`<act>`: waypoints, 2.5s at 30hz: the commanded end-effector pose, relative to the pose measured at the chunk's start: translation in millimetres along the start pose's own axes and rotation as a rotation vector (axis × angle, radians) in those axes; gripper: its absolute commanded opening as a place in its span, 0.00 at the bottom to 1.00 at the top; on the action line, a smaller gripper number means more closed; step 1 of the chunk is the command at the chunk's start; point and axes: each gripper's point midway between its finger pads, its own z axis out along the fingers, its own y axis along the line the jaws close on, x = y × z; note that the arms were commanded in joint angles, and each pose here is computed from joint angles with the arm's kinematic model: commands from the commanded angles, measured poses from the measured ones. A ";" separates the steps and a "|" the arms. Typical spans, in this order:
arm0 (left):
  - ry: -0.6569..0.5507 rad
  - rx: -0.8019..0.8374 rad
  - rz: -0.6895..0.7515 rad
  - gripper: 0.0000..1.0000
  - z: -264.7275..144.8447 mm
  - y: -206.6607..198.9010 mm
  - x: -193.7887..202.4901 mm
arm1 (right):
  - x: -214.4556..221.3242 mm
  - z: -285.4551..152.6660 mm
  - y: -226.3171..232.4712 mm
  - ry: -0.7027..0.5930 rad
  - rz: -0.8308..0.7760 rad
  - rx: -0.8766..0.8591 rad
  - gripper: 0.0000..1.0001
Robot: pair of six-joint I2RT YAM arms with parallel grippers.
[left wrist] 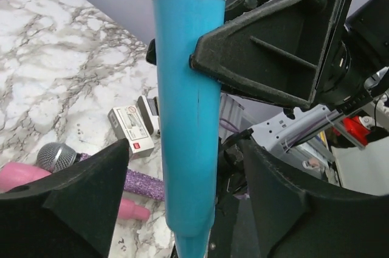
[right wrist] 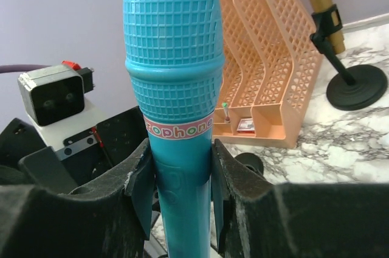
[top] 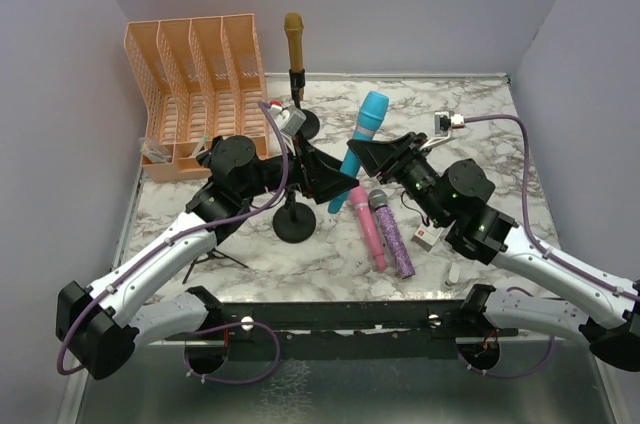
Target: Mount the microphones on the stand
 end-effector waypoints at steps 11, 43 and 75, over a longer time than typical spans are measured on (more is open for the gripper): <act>0.026 0.077 0.079 0.00 9.9 -11.1 -0.2 | -4.2 -5.4 9.6 0.004 0.091 -0.023 0.51; 0.138 -0.380 0.300 0.87 -28.1 60.5 0.7 | -47.1 4.1 2.4 -0.141 -0.221 0.048 0.01; 0.655 -0.542 0.496 0.61 -88.0 137.4 78.5 | -46.2 -5.1 -18.3 -0.145 -0.253 0.124 0.01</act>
